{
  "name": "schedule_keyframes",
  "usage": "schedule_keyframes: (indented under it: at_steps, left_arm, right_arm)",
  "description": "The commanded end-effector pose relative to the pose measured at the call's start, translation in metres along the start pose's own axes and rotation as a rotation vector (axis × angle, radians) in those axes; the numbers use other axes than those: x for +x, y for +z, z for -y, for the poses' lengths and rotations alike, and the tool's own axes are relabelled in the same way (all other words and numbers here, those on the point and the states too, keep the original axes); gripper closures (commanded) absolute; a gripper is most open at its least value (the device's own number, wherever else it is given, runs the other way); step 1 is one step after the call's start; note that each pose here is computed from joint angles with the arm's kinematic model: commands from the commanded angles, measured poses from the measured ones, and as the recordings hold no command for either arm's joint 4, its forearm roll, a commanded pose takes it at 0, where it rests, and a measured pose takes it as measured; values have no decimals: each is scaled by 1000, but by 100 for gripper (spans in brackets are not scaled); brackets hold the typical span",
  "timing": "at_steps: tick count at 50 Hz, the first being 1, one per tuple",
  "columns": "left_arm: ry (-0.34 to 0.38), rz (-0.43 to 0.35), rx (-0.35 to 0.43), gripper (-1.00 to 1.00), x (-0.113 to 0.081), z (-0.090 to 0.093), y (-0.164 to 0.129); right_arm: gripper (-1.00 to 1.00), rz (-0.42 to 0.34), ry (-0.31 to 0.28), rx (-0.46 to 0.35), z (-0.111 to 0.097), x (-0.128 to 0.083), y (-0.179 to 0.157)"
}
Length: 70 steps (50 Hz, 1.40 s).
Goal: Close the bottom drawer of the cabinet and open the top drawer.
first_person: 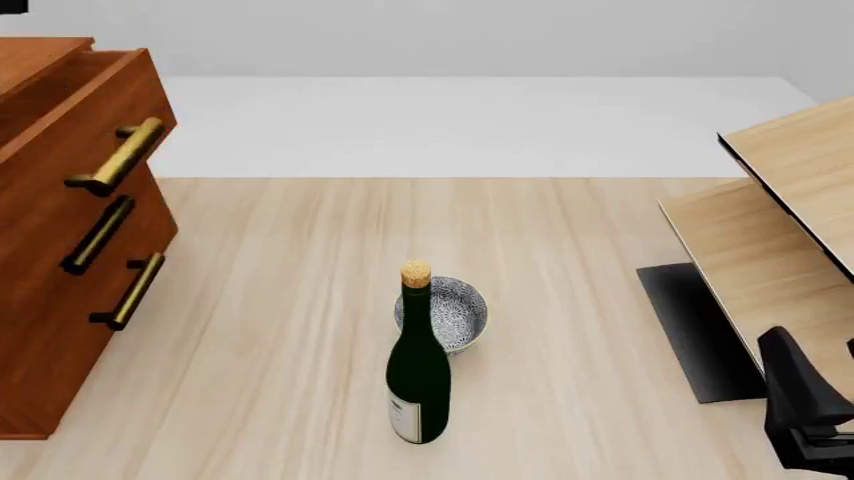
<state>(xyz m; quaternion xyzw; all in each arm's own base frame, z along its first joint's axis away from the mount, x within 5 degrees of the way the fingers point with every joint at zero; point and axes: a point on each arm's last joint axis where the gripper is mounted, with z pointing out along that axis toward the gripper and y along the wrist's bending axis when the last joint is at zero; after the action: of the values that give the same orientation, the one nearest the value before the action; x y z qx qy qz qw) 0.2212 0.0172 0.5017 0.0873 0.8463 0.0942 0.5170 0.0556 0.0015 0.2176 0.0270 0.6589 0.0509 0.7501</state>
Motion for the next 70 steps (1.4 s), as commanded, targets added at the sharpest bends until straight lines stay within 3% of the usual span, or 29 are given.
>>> schedule_keyframes:
  at_steps: [1, 25, 70]
  left_arm:
    - [-66, -44, -36, -100, 13, -8, 3]
    - [-113, -124, 7, -100, 43, 7, 20]
    - [-146, -188, -9, -100, 81, 10, 35]
  right_arm:
    - [-100, -1, -1, -1, 0, 0, 0]
    - [-100, -2, -2, 0, 0, 0, 0]
    - [-100, -1, -2, 2, 0, 0, 0]
